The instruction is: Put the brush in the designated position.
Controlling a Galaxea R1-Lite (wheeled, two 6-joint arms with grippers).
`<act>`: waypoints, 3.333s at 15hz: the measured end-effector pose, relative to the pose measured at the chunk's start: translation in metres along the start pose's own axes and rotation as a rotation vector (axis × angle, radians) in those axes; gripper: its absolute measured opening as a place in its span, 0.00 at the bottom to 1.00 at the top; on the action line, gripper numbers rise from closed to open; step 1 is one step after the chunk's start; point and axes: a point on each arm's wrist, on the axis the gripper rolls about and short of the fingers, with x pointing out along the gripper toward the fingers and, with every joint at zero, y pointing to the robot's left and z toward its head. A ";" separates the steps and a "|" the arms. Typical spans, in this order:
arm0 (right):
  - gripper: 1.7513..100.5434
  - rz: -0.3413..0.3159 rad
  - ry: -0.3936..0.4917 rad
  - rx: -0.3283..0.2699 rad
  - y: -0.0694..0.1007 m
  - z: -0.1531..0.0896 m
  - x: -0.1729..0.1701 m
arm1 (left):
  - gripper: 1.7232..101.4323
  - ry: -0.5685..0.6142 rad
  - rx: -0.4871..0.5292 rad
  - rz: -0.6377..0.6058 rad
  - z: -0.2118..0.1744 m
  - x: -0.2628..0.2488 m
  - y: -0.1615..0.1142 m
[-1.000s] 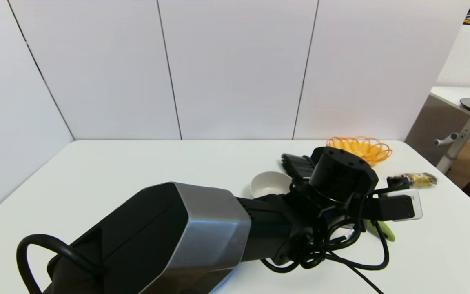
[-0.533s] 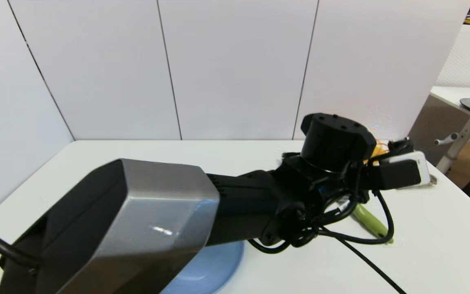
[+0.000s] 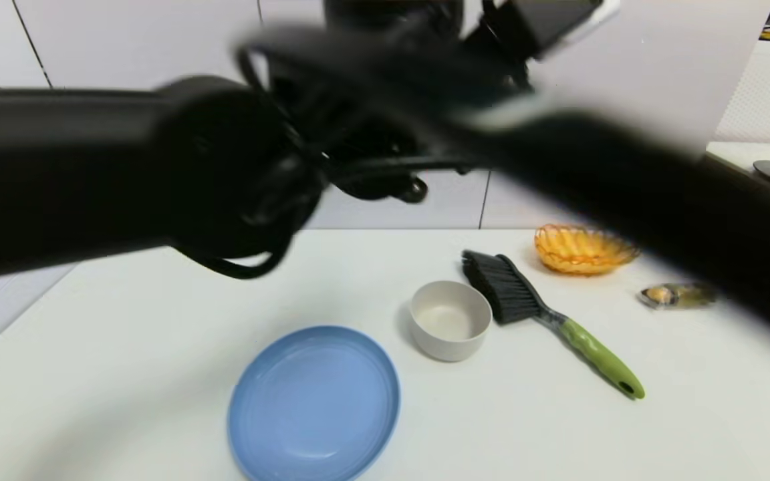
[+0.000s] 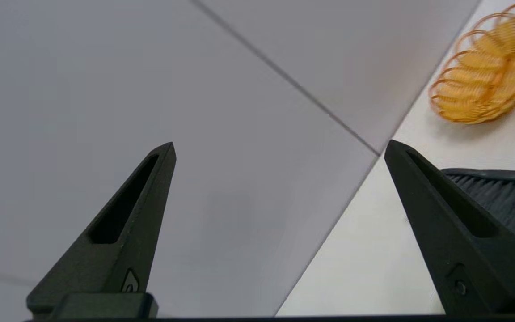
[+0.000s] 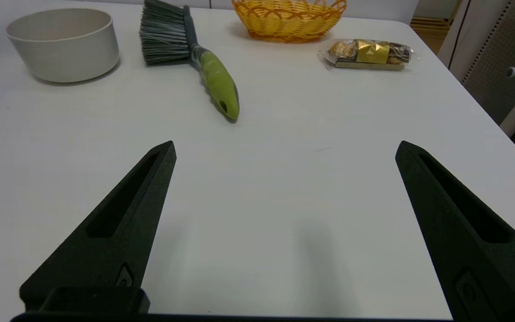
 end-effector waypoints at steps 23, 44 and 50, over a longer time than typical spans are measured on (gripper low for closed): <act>0.97 0.000 0.000 0.000 0.000 0.000 0.000 | 0.96 0.453 -0.536 0.274 -0.186 -0.306 0.071; 0.97 0.000 0.000 0.000 0.000 0.000 0.000 | 0.96 0.265 -0.800 0.476 -0.272 -0.388 -0.089; 0.97 0.000 0.000 0.000 0.000 0.000 0.000 | 0.96 0.264 -0.801 0.476 -0.272 -0.389 -0.089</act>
